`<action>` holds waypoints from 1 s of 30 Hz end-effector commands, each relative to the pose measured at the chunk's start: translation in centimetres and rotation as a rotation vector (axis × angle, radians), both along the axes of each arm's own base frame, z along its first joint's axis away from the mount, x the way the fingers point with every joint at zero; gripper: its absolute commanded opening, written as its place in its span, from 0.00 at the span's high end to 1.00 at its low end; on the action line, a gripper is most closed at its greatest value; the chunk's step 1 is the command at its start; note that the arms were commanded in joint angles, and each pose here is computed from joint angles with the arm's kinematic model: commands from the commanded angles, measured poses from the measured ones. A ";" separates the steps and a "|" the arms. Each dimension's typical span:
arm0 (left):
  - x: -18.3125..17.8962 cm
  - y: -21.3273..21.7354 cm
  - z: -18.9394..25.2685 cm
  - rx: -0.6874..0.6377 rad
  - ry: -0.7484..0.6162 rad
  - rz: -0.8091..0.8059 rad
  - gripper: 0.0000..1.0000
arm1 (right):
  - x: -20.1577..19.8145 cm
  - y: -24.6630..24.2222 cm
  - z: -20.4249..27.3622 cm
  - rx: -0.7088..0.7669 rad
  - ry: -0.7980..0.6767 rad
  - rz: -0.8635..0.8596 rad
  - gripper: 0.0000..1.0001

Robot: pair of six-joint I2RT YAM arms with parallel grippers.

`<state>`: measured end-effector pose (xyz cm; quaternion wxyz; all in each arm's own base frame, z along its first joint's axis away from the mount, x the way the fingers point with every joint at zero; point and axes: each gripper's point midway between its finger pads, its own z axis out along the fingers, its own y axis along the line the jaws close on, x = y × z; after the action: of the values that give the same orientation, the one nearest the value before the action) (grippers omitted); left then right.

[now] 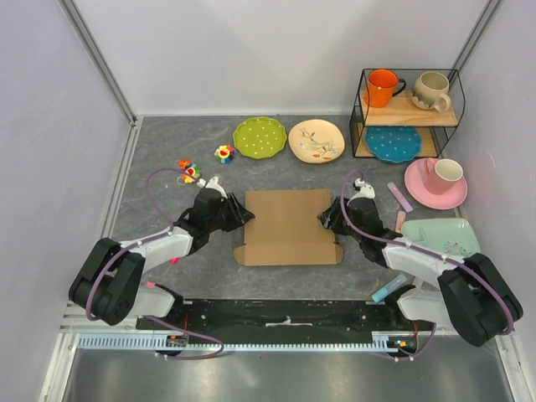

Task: Fold the paper box

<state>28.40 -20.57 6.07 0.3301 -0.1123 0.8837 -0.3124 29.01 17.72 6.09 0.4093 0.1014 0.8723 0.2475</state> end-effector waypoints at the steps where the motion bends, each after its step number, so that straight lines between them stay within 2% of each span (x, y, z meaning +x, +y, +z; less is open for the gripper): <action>1: -1.2 -0.7 -2.1 -0.018 0.056 -0.043 0.63 | -3.6 -0.3 -2.9 0.018 0.110 0.027 0.47; 3: -0.6 -1.0 -1.6 -0.018 0.040 -0.043 0.67 | -3.8 -0.2 -2.7 0.041 0.106 0.026 0.48; 5: -0.4 -1.1 -1.3 -0.014 0.044 -0.044 0.67 | -3.9 -0.5 -2.6 0.032 0.105 0.013 0.44; 6: -0.1 -1.2 -0.8 -0.014 0.037 -0.043 0.65 | -3.6 -0.7 -1.9 0.031 0.083 0.001 0.40; 7: 0.1 -1.0 -0.5 -0.008 0.030 -0.034 0.62 | -3.2 -1.3 -1.5 0.011 0.061 -0.023 0.32; 10: 0.1 -0.4 0.9 0.000 0.001 -0.007 0.50 | -2.3 -1.8 1.1 -0.008 0.004 -0.048 0.21; 12: -0.1 0.0 2.2 -0.002 -0.024 0.002 0.43 | -2.0 -1.6 2.8 -0.007 -0.017 -0.036 0.20; 16: -1.4 0.0 3.0 -0.029 -0.028 -0.023 0.41 | -2.8 -1.2 2.6 -0.008 0.000 0.013 0.20; 18: -2.4 0.2 2.1 -0.043 -0.013 -0.028 0.41 | -3.9 -0.9 1.6 0.015 0.020 0.047 0.22; 20: -3.7 0.5 0.6 -0.055 0.009 -0.033 0.43 | -4.7 -0.9 0.3 0.031 0.036 0.055 0.31; 21: -3.9 0.3 0.5 -0.077 0.003 -0.038 0.47 | -5.1 -0.9 -0.1 0.038 0.044 0.058 0.34; 22: -4.1 0.3 0.1 -0.083 0.009 -0.040 0.50 | -5.7 -0.9 -0.8 0.049 0.059 0.070 0.42; 23: -4.9 0.5 -0.9 -0.083 0.033 -0.042 0.57 | -5.9 -0.9 -1.2 0.055 0.067 0.067 0.46; 25: -5.2 0.2 -1.3 -0.102 0.041 -0.046 0.62 | -6.4 -1.2 -2.0 0.053 0.080 0.062 0.53; 28: -5.6 0.4 -2.1 -0.091 0.052 -0.041 0.73 | -6.6 -1.7 -2.6 0.035 0.084 0.046 0.62; 30: -5.7 0.6 -2.5 -0.085 0.057 -0.033 0.79 | -6.5 -2.1 -2.8 0.021 0.076 0.031 0.63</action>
<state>24.67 -20.28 6.35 0.3362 -0.1121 0.8602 -0.3667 24.30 16.47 6.11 0.4025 0.1066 0.8635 0.2845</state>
